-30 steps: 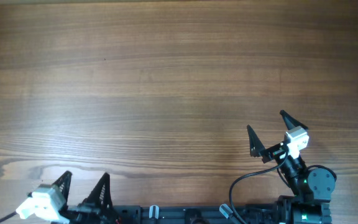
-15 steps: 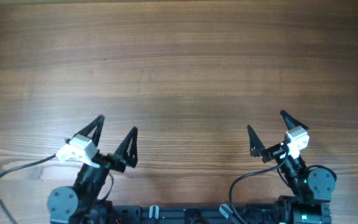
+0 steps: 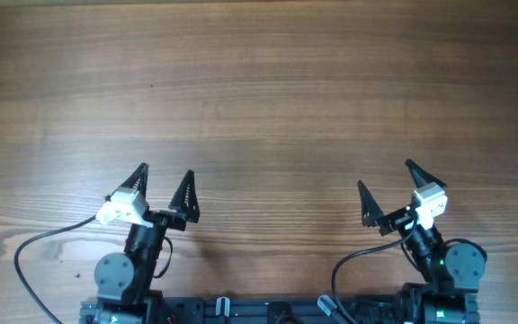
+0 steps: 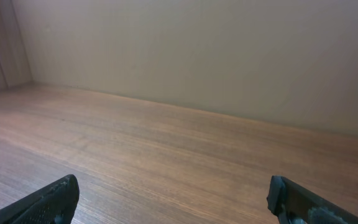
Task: Untangle cables
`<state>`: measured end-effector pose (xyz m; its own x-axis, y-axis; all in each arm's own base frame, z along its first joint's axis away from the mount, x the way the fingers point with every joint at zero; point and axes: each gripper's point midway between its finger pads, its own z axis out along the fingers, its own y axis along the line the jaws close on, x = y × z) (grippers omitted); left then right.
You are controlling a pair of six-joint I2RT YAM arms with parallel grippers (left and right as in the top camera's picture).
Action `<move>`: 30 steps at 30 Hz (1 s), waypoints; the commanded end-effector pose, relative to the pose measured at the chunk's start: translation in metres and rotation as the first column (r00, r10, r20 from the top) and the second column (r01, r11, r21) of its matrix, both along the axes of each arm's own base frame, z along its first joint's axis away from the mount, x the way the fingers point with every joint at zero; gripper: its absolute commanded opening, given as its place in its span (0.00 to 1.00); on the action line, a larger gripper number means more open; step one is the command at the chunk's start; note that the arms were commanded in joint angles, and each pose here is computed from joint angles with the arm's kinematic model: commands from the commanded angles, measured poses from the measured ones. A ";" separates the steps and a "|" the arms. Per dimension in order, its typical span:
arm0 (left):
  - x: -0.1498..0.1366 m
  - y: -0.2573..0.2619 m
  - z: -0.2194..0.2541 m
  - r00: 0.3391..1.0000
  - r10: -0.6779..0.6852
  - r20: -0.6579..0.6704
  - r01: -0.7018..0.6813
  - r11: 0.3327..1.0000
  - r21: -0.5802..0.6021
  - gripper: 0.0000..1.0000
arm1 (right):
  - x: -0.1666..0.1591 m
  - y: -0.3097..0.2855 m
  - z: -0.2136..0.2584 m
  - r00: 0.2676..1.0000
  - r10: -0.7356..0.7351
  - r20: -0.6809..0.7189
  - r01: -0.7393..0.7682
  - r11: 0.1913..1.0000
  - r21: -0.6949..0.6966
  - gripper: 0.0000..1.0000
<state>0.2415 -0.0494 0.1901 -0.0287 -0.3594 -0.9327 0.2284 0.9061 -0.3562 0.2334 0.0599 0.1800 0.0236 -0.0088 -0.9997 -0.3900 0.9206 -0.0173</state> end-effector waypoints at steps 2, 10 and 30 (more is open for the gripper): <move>0.002 0.011 -0.034 0.990 0.062 -0.127 -0.058 0.998 0.038 1.00 | -0.001 0.000 0.003 1.000 -0.003 0.011 0.003 1.000 0.008 1.00; 0.001 0.011 -0.034 0.992 0.065 -0.104 -0.051 0.990 0.135 1.00 | -0.001 0.000 0.003 1.000 -0.003 0.011 0.003 1.000 0.007 1.00; 0.002 0.011 -0.034 0.992 0.066 -0.103 -0.051 0.990 0.135 1.00 | 0.000 0.000 0.003 1.000 -0.003 0.010 0.003 1.000 0.008 1.00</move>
<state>0.2429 -0.0420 0.1579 -0.1189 -0.2593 -0.9585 0.1538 0.9489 -0.2757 0.2334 0.0600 0.1800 0.0235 -0.0085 -0.9997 -0.3904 0.9205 -0.0170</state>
